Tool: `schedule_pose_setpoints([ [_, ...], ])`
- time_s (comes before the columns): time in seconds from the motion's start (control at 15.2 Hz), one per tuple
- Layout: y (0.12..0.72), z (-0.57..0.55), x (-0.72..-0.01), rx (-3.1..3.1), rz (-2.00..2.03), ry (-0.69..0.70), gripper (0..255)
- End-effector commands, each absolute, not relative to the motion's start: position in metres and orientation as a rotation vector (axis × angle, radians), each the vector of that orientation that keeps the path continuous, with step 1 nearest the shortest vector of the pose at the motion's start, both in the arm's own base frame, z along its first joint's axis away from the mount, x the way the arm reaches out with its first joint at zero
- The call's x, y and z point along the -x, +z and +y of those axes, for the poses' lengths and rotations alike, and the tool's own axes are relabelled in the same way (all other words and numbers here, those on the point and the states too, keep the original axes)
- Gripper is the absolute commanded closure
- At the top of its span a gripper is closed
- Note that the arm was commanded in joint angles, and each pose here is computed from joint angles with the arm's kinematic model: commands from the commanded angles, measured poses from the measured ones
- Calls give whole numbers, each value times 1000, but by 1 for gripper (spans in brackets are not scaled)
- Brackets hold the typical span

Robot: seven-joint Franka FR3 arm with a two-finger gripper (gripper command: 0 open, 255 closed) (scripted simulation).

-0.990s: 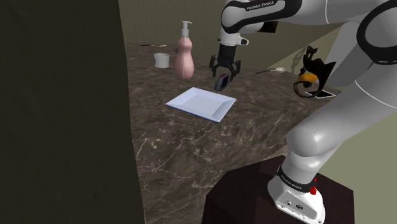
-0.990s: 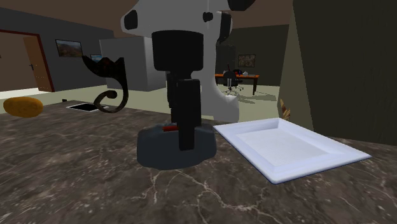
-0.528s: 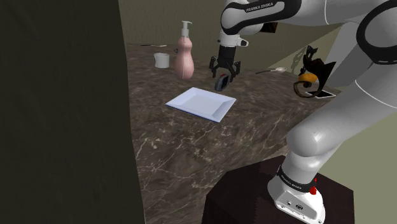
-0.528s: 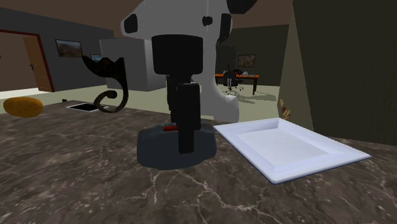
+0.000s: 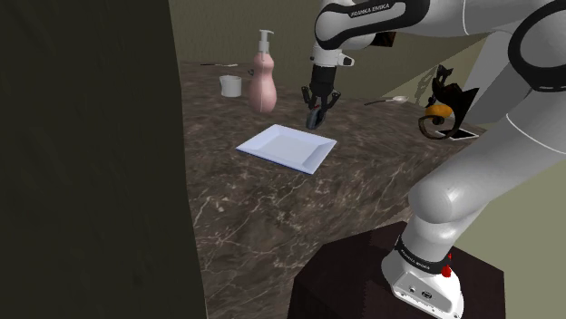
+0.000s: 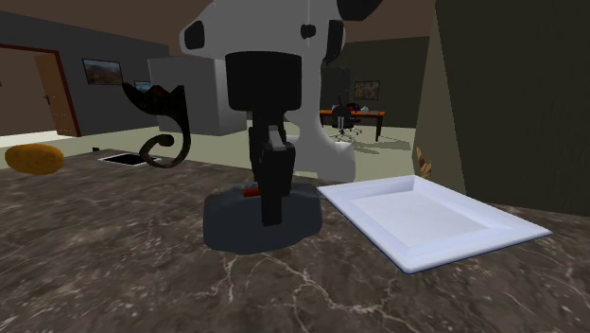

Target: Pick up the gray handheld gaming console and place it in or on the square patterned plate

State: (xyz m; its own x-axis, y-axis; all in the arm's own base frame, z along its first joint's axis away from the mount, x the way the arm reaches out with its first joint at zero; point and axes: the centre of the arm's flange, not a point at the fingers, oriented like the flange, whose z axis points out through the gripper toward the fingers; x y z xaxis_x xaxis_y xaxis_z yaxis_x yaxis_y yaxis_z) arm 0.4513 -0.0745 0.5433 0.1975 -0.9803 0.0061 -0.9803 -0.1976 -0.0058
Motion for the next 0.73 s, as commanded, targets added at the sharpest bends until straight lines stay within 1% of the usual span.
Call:
schedule_pose_setpoints([
  [0.0,543,-74,-451,2430,1989,-14,255],
  [0.13,543,-74,-451,2430,1989,-14,255],
  [0.66,586,-74,-451,2430,1989,-14,255],
])
